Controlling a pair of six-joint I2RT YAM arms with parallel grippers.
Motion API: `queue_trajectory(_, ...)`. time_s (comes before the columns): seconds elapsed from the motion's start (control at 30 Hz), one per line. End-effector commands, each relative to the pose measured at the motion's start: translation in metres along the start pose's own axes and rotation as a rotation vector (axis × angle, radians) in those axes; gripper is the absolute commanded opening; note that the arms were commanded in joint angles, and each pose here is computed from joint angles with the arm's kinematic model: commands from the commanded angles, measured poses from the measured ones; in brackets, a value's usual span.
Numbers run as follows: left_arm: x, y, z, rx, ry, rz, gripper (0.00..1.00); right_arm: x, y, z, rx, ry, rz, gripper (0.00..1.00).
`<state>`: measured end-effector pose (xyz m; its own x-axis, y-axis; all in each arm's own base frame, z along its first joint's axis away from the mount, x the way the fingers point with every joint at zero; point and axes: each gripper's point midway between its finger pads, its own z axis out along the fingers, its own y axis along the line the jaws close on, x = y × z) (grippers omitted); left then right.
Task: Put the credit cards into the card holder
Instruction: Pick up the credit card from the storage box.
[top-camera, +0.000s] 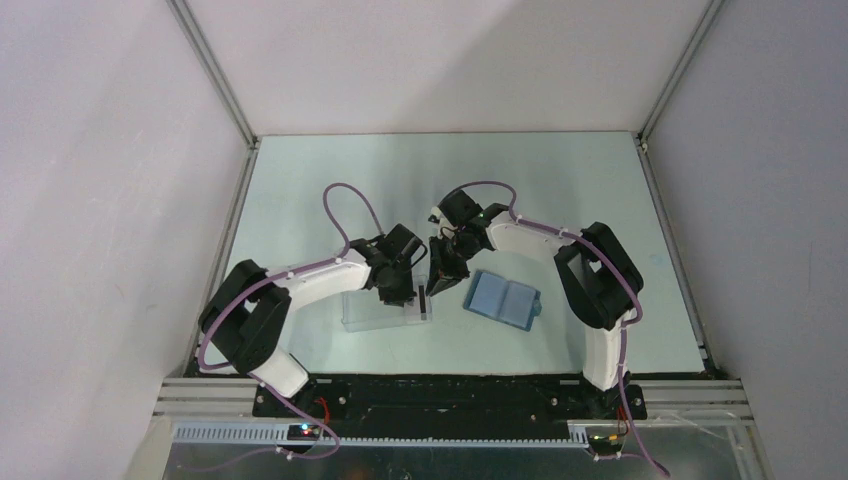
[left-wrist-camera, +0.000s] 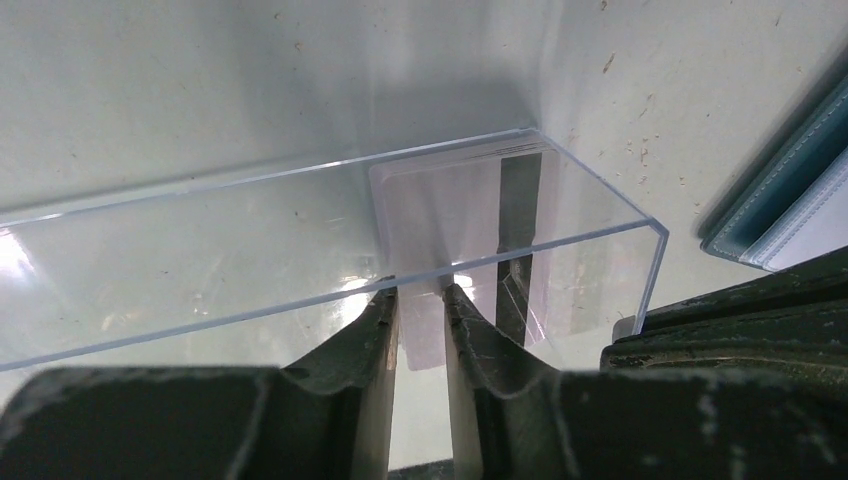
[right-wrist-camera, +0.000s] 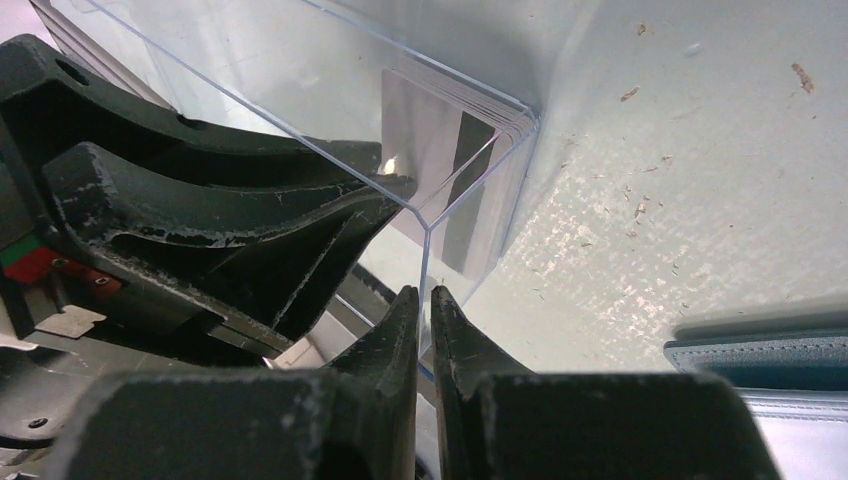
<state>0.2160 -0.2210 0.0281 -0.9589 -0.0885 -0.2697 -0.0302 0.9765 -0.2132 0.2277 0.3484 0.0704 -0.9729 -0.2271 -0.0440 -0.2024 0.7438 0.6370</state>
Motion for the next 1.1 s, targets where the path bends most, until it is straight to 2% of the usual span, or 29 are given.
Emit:
queue_trajectory(0.0, -0.006, -0.002, 0.001, 0.002, -0.011, 0.008, 0.24, 0.014, -0.017, 0.014, 0.062, 0.062, 0.003, 0.11)
queue_trajectory(0.13, -0.010, -0.009, -0.005, 0.031, -0.027, 0.006, 0.17, 0.014, -0.017, 0.015, 0.060, 0.063, 0.004, 0.11)
queue_trajectory(0.27, -0.017, -0.017, -0.014, 0.062, -0.054, 0.006, 0.15, 0.014, -0.017, 0.015, 0.060, 0.063, 0.003, 0.11)
queue_trajectory(0.87, -0.027, -0.044, -0.041, 0.156, -0.115, 0.007, 0.11, 0.016, -0.018, 0.016, 0.061, 0.070, 0.002, 0.11)
queue_trajectory(1.07, -0.028, -0.051, -0.046, 0.181, -0.121, -0.003, 0.16, 0.016, -0.018, 0.015, 0.063, 0.068, 0.002, 0.11)
